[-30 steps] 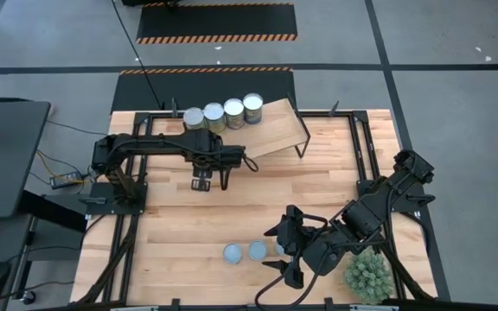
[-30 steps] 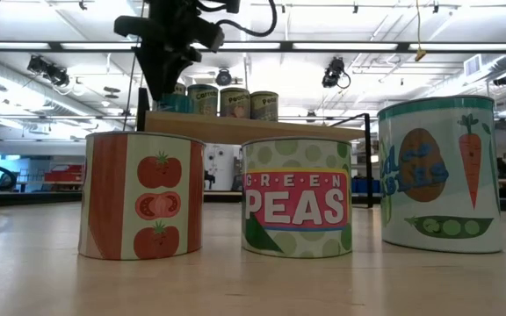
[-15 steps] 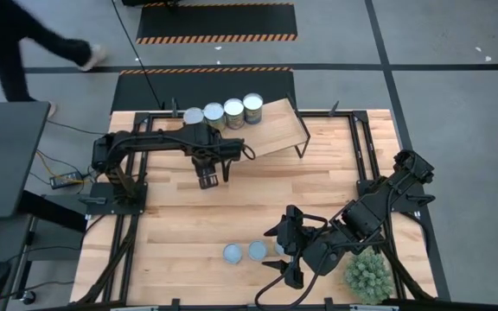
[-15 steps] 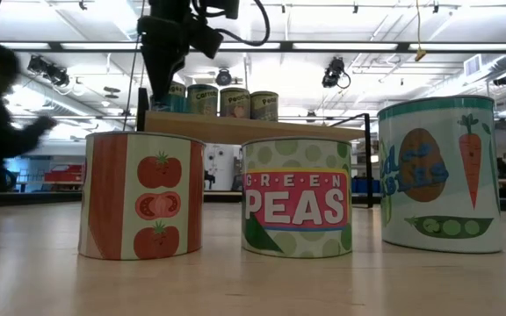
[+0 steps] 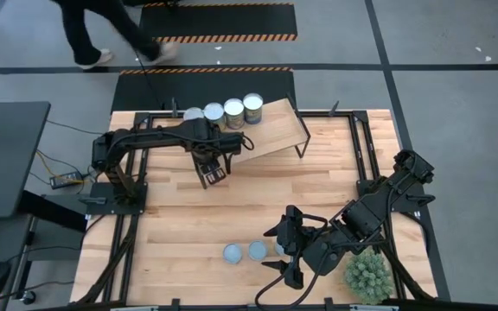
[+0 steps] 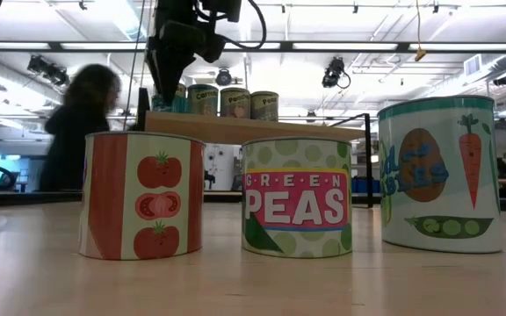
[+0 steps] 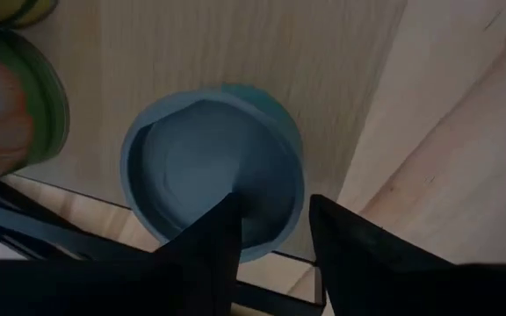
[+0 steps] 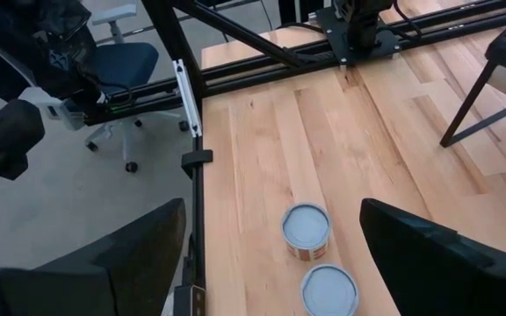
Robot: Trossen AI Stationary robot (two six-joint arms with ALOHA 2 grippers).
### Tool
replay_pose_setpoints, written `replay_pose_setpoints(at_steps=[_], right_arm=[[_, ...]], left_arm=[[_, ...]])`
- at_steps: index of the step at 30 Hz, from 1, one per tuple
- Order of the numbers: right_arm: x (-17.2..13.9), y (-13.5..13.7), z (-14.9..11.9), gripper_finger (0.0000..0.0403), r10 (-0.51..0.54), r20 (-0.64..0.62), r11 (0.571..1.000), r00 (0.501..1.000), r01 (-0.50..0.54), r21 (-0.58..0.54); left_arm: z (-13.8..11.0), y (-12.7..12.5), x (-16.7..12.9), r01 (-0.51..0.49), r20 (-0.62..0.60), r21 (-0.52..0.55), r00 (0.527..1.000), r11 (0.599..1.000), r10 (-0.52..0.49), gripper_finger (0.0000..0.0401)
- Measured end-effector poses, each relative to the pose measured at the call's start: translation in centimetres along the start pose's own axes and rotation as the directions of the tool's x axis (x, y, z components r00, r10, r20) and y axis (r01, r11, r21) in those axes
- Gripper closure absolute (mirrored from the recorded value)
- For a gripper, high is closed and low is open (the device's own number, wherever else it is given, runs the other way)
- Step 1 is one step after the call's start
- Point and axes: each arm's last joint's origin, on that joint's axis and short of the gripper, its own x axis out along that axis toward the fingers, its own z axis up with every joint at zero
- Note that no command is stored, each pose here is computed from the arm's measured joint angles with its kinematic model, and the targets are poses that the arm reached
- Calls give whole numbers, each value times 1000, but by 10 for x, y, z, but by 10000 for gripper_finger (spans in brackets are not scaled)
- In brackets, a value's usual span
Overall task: Pick and place cans onto a shelf
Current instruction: Put the canned tuna on the shelf
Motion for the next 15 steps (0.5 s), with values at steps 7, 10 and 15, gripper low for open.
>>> replay_pose_setpoints(at_steps=[7, 10, 15], right_arm=[[0, 0, 0, 55, 0, 0, 1000, 1000, 0, -3], [0, 0, 0, 55, 0, 0, 1000, 1000, 0, -4], [0, 0, 0, 55, 0, 0, 1000, 1000, 0, -4]], left_arm=[[1, 0, 0, -24, 14, 59, 1000, 998, 24, 261], [1, -1, 1, -34, 17, 67, 999, 997, 33, 275], [1, -2, 0, -36, 23, 86, 999, 996, 34, 324]])
